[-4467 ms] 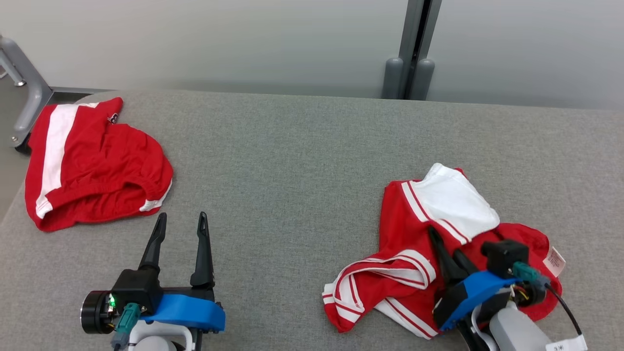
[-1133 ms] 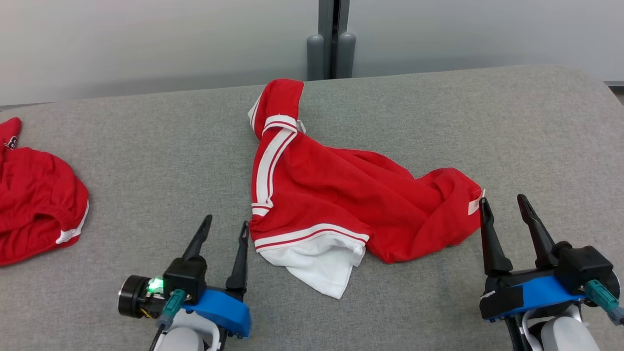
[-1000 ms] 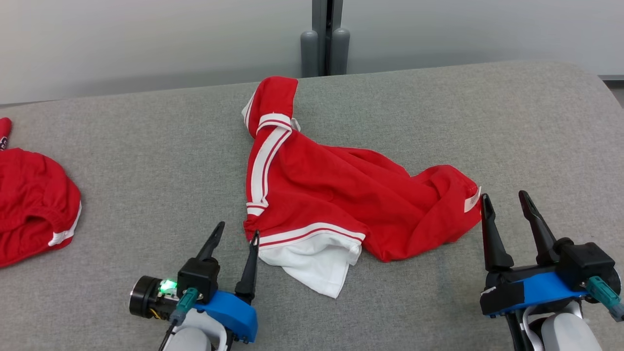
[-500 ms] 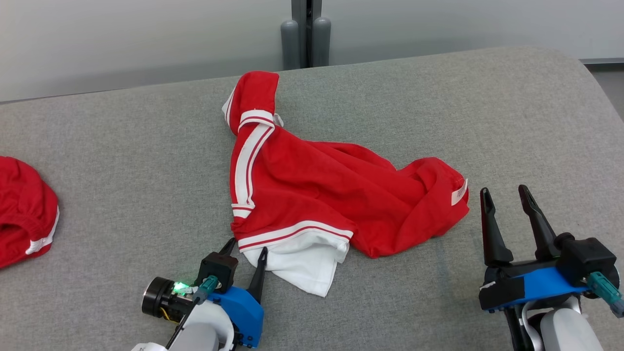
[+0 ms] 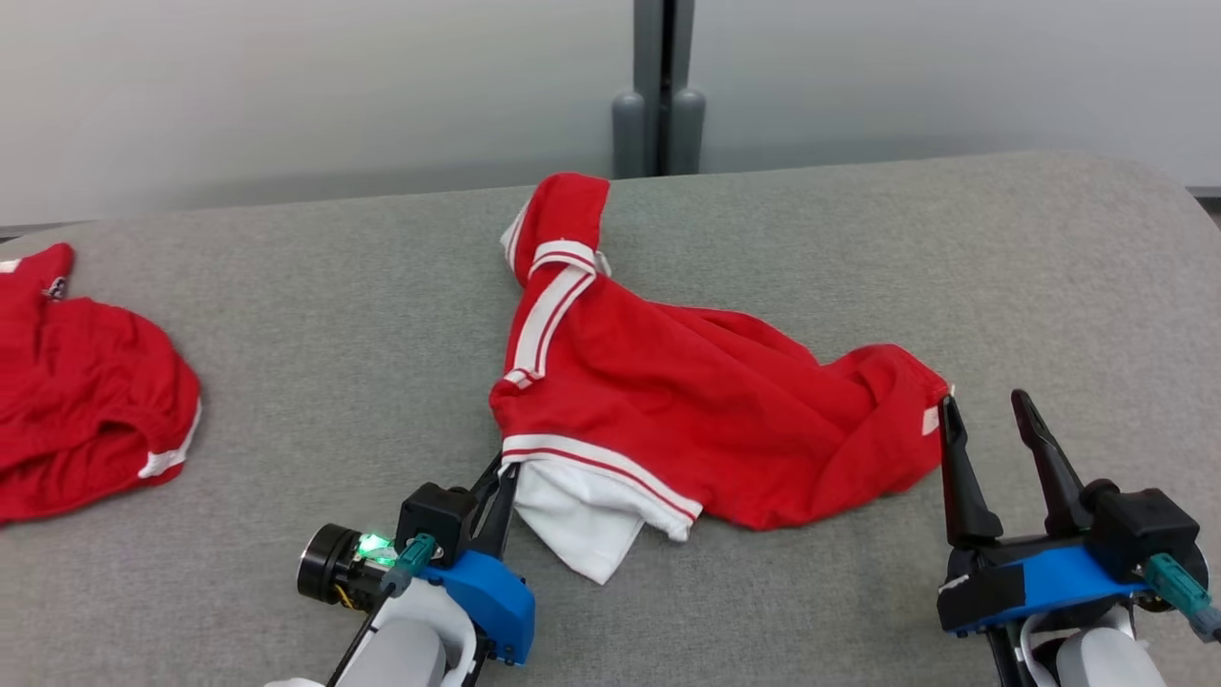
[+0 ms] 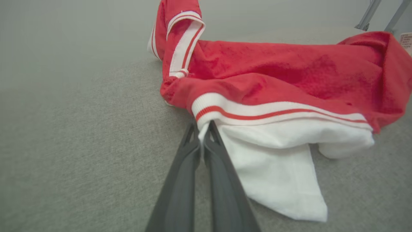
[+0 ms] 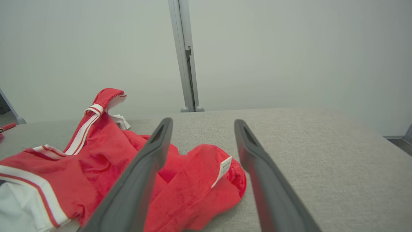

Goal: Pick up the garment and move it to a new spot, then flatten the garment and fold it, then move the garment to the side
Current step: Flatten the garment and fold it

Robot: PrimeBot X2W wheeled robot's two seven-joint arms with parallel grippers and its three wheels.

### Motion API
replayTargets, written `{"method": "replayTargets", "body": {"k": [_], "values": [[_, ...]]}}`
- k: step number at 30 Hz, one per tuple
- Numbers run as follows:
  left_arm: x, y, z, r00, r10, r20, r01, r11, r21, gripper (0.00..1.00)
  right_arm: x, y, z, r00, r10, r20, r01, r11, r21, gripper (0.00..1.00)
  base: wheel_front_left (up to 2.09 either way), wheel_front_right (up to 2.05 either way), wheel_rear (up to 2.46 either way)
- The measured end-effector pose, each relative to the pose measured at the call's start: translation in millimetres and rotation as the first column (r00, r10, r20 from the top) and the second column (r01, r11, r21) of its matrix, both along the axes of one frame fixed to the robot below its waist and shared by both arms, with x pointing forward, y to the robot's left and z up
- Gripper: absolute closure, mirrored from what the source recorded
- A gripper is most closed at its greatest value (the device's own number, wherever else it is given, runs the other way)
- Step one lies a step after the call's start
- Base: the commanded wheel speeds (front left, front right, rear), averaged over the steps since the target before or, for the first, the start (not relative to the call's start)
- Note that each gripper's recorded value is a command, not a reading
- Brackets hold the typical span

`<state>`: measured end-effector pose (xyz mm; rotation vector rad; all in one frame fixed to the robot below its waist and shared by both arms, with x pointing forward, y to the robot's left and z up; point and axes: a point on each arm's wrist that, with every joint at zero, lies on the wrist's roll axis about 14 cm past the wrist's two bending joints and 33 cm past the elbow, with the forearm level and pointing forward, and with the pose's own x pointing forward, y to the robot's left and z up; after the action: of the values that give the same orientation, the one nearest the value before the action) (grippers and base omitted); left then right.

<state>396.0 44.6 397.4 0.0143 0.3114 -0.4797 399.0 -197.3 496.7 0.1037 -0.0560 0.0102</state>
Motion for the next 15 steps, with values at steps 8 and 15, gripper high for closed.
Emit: {"method": "replayTargets", "body": {"k": [8,15], "values": [[-16,48,30,0.983,0.157,0.099,-0.154,0.988,-0.031,1.00,5,32,1,0.996,0.089,0.004,-0.089,0.996,0.015,0.00,0.00,0.00,0.00],[-40,103,36,0.950,0.295,0.102,-0.296,0.955,0.004,1.00,12,58,-4,0.987,0.160,-0.007,-0.160,0.987,0.028,0.00,0.00,0.00,0.00]]}}
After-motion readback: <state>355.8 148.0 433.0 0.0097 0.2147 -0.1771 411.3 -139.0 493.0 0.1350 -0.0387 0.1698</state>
